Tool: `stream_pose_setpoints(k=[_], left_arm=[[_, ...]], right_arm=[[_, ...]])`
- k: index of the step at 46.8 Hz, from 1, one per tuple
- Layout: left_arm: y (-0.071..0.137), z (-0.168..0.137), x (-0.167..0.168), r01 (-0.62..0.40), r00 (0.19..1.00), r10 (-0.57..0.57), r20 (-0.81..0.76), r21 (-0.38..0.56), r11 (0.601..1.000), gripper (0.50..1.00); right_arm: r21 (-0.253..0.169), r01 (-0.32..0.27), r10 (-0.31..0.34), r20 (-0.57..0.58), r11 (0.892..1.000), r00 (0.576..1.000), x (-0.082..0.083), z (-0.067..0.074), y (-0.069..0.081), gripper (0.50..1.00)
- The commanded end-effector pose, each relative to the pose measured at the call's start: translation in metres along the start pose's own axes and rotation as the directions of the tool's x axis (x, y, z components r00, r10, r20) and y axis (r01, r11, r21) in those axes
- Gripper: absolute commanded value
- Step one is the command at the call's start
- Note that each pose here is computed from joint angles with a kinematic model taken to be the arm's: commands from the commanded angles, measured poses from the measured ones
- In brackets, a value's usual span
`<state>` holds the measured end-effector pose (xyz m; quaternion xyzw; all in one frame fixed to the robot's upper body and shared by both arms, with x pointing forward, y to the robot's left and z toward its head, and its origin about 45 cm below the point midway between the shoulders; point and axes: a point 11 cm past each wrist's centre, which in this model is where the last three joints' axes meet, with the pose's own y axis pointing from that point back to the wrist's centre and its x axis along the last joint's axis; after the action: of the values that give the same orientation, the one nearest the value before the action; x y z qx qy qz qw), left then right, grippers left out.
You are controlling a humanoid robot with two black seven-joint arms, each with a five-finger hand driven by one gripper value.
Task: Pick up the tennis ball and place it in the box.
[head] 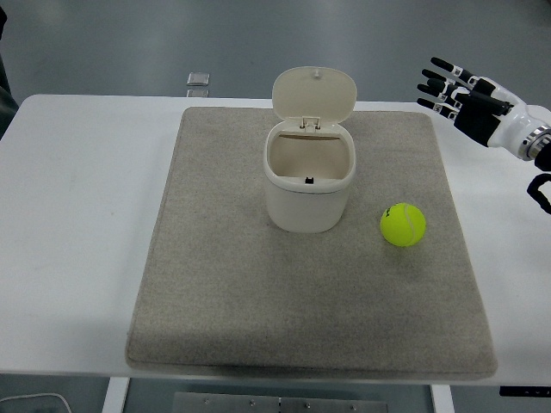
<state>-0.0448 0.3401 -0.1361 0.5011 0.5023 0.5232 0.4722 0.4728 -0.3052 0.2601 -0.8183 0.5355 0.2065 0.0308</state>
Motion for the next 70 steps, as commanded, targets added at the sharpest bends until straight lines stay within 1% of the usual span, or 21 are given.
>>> stream_pose_setpoints(k=[1, 10, 27, 49, 57, 59, 65, 70], left_arm=[[0.0, 0.0, 0.0, 0.0, 1.0, 0.0, 0.0, 0.0, 1.0, 0.992], [0.0, 0.0, 0.0, -0.002, 1.0, 0.002, -0.009, -0.002, 1.0, 0.992], [0.0, 0.001, -0.001, 0.002, 1.0, -0.002, -0.001, -0.002, 1.0, 0.992], [0.0, 0.001, -0.001, 0.001, 1.0, -0.001, -0.003, -0.002, 1.0, 0.992], [0.0, 0.001, -0.001, 0.001, 1.0, -0.001, -0.003, -0.002, 1.0, 0.992], [0.0, 0.001, -0.001, 0.001, 1.0, -0.001, -0.003, -0.002, 1.0, 0.992], [0.0, 0.002, -0.001, 0.002, 1.0, -0.002, -0.001, -0.003, 1.0, 0.992], [0.0, 0.001, 0.0, 0.0, 1.0, 0.0, -0.003, -0.002, 1.0, 0.992]], right_arm=[[-0.001, -0.001, 0.001, -0.001, 1.0, 1.0, 0.0, 0.0, 0.0, 0.911], [-0.002, 0.001, -0.001, -0.001, 1.0, 1.0, -0.001, 0.001, -0.001, 0.913], [-0.002, -0.016, 0.016, -0.002, 1.0, 1.0, 0.001, 0.003, -0.001, 0.913], [0.0, -0.006, 0.006, -0.008, 1.0, 1.0, 0.002, 0.004, 0.001, 0.911], [0.002, -0.018, 0.018, -0.024, 1.0, 1.0, 0.009, -0.001, 0.006, 0.911], [0.001, -0.016, 0.016, -0.038, 1.0, 0.999, 0.013, -0.003, 0.01, 0.913], [0.001, 0.013, -0.013, -0.066, 1.0, 0.998, 0.019, -0.012, 0.019, 0.913], [-0.015, 0.001, -0.003, -0.138, 1.0, 0.99, 0.027, -0.018, 0.026, 0.911]])
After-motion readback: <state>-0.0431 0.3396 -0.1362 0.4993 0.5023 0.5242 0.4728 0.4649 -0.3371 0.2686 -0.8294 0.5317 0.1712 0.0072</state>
